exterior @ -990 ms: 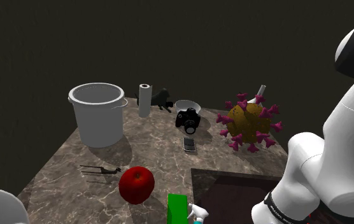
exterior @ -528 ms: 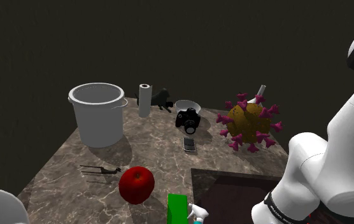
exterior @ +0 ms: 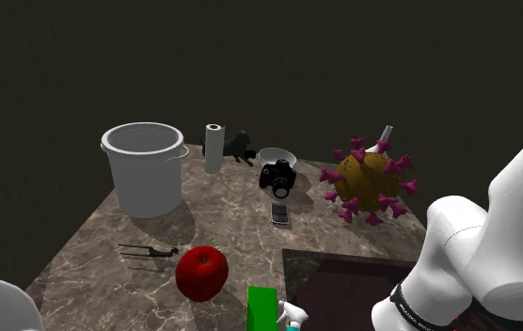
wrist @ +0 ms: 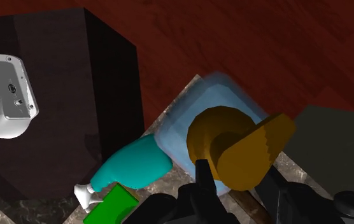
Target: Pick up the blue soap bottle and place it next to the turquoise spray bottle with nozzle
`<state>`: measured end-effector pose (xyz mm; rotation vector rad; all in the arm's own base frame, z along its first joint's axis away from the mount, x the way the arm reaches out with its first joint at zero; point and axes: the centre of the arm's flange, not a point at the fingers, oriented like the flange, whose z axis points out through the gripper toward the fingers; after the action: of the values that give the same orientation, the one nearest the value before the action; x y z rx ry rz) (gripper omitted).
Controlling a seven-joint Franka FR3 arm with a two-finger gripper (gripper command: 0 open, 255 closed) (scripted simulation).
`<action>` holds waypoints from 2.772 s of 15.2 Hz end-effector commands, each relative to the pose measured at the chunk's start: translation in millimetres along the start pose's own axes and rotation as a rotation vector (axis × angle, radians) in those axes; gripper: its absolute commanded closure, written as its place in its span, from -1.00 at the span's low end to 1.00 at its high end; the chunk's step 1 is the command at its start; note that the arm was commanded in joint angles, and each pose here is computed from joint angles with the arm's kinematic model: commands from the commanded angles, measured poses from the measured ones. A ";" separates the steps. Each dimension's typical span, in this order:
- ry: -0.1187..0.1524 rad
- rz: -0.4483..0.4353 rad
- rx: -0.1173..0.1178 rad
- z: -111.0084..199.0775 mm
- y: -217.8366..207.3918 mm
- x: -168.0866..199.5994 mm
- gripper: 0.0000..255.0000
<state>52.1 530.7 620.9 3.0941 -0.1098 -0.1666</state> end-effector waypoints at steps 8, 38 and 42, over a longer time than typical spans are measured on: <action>0.000 0.000 0.001 48.1 -3.0 5.0 1.00; 0.000 0.000 0.001 168.7 -8.4 17.8 1.00; 0.000 0.000 0.001 168.7 -8.4 17.9 -1.00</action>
<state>52.1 531.5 450.9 3.0948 -0.1099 -0.1663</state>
